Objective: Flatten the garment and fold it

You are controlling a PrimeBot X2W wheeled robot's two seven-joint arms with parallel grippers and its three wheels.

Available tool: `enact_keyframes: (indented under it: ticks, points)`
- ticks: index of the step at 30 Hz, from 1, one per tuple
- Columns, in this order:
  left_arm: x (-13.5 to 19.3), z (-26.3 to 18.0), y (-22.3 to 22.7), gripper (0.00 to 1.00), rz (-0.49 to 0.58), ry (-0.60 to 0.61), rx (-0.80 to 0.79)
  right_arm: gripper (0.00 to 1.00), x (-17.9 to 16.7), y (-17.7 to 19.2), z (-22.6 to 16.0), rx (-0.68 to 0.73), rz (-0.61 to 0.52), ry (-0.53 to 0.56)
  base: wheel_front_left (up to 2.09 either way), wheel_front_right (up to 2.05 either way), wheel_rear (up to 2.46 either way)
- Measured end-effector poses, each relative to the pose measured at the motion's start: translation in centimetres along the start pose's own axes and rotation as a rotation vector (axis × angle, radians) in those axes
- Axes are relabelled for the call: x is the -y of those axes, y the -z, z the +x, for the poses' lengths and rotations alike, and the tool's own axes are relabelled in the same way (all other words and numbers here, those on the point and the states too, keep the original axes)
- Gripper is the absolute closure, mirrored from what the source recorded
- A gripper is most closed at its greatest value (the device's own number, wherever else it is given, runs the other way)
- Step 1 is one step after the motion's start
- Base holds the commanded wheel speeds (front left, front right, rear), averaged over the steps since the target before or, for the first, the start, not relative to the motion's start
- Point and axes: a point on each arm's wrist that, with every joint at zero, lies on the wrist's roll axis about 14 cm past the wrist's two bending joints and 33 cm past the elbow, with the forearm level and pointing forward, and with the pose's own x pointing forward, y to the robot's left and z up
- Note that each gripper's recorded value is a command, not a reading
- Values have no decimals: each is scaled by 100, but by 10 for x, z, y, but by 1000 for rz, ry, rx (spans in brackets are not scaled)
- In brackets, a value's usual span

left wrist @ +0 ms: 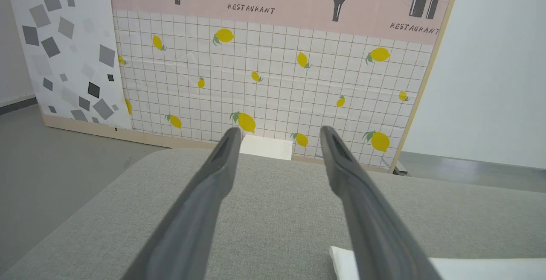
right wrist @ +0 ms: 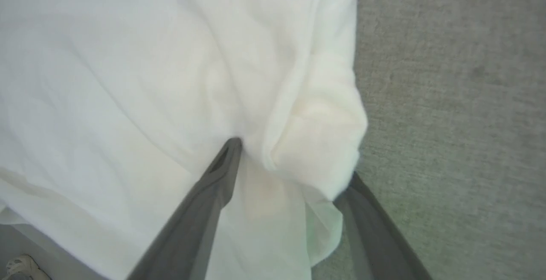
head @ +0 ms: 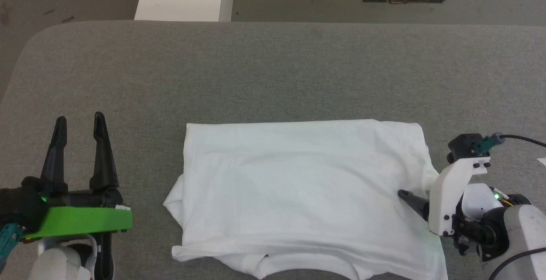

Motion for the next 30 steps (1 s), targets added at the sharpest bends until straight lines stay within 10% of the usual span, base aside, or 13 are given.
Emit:
enact_keyframes:
  ticks: [1, 2, 3, 11, 21, 30]
  points:
    - [0, 0, 0, 0, -1, -1, 1, 0, 0, 0, 1, -2, 0, -2, 0, 0, 0]
    - [0, 0, 0, 0, -2, 0, 3, 64, 0, -1, 2, 4, 0, -2, 0, 0, 0]
    - [1, -1, 0, 0, 3, 3, 5, 98, 0, -3, 2, 20, 8, -7, 0, 0, 0]
    - [5, -1, -3, 0, 9, 11, 22, 100, 22, -16, -10, 96, 50, 32, 0, 0, 0]
    - [15, -2, -2, 0, -7, 27, 28, 100, 136, -21, -71, 156, 135, 368, 0, 0, 0]
    - [15, -9, -4, 0, -18, 23, 28, 100, 108, -42, -88, 198, 30, 331, 0, 0, 0]
